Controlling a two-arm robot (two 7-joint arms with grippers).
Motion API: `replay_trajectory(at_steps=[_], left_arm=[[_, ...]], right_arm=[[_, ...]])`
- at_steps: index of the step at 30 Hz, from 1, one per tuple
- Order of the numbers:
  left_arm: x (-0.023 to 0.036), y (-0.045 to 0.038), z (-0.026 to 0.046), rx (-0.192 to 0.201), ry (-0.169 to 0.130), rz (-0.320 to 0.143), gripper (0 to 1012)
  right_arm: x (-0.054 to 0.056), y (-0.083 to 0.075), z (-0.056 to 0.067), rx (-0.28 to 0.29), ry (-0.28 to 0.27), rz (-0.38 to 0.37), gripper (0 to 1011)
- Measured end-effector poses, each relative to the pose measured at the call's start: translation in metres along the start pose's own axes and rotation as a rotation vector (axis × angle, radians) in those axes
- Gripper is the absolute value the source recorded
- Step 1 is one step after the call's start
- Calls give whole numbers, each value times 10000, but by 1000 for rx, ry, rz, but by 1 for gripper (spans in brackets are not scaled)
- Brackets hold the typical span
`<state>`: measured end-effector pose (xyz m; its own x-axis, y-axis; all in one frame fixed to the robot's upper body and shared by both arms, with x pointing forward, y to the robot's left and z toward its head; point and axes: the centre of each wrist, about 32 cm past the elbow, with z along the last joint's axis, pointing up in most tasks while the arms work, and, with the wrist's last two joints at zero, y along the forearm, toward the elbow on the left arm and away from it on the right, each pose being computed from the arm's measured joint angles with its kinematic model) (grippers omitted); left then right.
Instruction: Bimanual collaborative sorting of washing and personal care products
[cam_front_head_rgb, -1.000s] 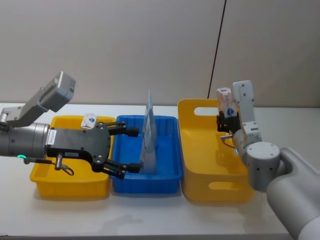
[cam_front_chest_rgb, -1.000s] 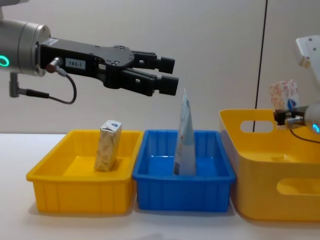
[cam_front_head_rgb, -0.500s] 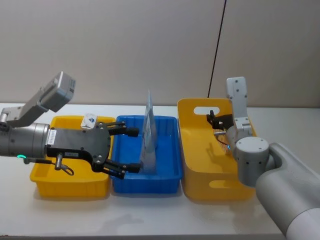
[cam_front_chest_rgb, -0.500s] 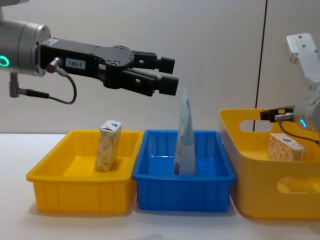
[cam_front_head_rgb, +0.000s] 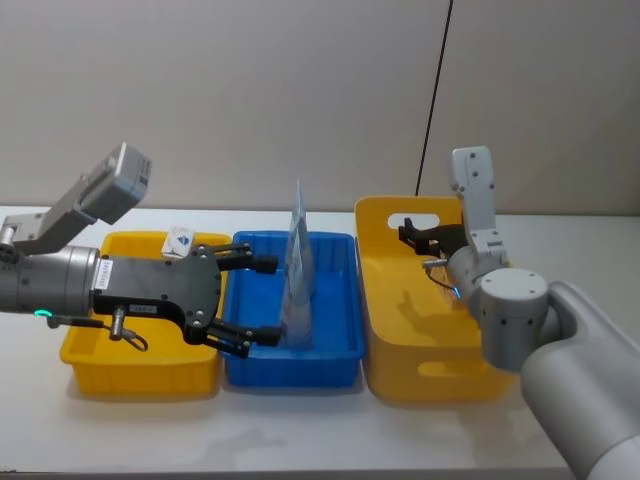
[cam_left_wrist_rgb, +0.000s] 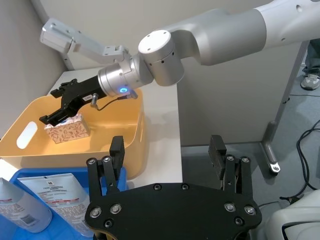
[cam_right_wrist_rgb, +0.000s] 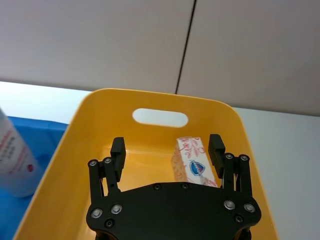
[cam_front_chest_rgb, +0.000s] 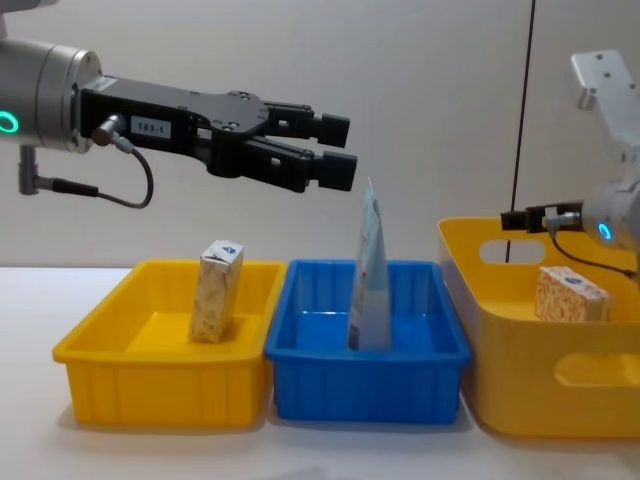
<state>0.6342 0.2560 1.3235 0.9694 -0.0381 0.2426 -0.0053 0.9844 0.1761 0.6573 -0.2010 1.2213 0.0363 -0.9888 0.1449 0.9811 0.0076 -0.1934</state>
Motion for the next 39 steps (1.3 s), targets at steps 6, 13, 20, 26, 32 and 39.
replay_trajectory(at_steps=[6, 13, 20, 26, 32, 39], left_arm=[[0, 0, 0, 0, 0, 0, 1001], [0, 0, 0, 0, 0, 0, 1001], [0, 0, 0, 0, 0, 0, 1001], [0, 0, 0, 0, 0, 0, 1001], [0, 0, 0, 0, 0, 0, 1001], [0, 0, 0, 0, 0, 0, 1001]], right_arm=[[75, -130, 29, 12, 10, 71, 1004], [194, -398, 29, 46, 18, 155, 1004], [309, -790, -8, 93, 21, 216, 1004], [385, -1151, -48, 128, 23, 251, 1004], [422, -1448, -80, 156, 19, 272, 1004], [396, -1684, -113, 172, 16, 291, 1004]])
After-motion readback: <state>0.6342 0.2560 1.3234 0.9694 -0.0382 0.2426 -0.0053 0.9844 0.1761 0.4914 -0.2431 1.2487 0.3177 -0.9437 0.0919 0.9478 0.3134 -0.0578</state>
